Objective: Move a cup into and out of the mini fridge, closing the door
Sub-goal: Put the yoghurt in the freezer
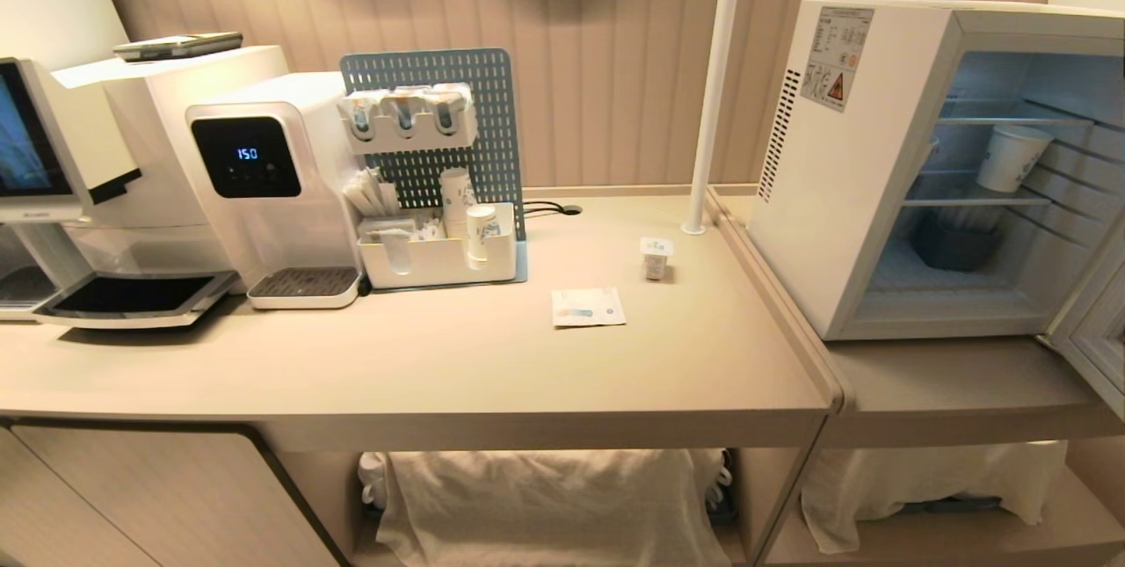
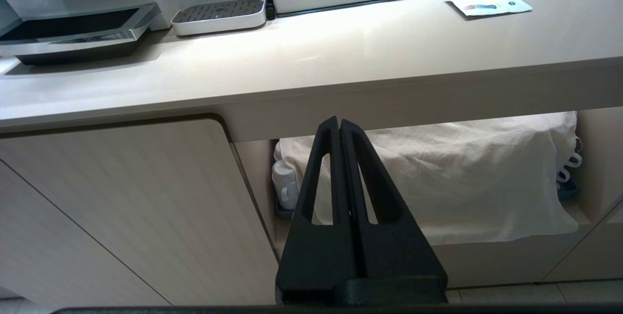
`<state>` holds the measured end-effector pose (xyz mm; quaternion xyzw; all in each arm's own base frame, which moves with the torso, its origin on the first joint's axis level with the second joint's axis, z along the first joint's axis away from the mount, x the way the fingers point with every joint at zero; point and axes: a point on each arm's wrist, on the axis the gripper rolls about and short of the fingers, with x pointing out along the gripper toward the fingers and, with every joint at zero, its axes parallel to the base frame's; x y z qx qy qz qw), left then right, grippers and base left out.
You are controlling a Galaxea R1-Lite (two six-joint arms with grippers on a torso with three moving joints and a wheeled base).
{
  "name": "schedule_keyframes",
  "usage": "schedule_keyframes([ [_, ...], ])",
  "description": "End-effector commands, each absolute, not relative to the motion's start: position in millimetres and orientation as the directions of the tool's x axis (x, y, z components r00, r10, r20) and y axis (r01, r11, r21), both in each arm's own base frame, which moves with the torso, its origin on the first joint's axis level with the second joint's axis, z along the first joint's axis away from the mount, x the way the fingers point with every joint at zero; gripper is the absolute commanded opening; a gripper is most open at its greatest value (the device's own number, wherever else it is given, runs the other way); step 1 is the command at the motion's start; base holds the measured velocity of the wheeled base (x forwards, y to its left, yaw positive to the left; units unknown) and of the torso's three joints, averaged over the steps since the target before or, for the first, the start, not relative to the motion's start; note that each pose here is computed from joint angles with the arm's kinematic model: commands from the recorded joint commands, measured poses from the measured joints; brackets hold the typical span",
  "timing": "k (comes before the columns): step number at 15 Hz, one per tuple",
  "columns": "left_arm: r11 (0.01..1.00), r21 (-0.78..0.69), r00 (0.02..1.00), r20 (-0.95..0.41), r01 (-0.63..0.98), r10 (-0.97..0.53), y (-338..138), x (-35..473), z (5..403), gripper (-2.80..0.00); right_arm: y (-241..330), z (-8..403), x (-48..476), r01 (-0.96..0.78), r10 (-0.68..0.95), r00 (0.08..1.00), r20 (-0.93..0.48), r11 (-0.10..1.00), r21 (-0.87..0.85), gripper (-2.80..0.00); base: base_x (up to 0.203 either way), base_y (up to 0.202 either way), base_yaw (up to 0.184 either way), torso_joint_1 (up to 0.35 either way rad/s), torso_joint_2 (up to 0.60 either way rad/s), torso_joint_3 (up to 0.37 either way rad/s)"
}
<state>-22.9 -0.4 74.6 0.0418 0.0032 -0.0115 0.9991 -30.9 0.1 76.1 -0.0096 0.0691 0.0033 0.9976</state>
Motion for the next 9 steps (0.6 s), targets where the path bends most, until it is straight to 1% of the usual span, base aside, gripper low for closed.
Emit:
schedule_keyframes([
  [1,0.996,0.084,1.000,-0.008,0.024,-0.023,-0.4,-22.9,74.5,-2.80,0.1,76.4,-30.9,-0.009,0.006,0.990,-0.139,1.000,-0.019,-2.80,0.000,0.000,0.000,0.000,0.00,0.000],
  [9,0.996,0.086,1.000,-0.009,0.024,-0.023,-0.4,-23.0,74.6,-2.80,0.1,76.3,-30.9,-0.009,0.006,0.990,-0.139,1.000,-0.019,-2.80,0.000,0.000,0.000,0.000,0.00,0.000],
])
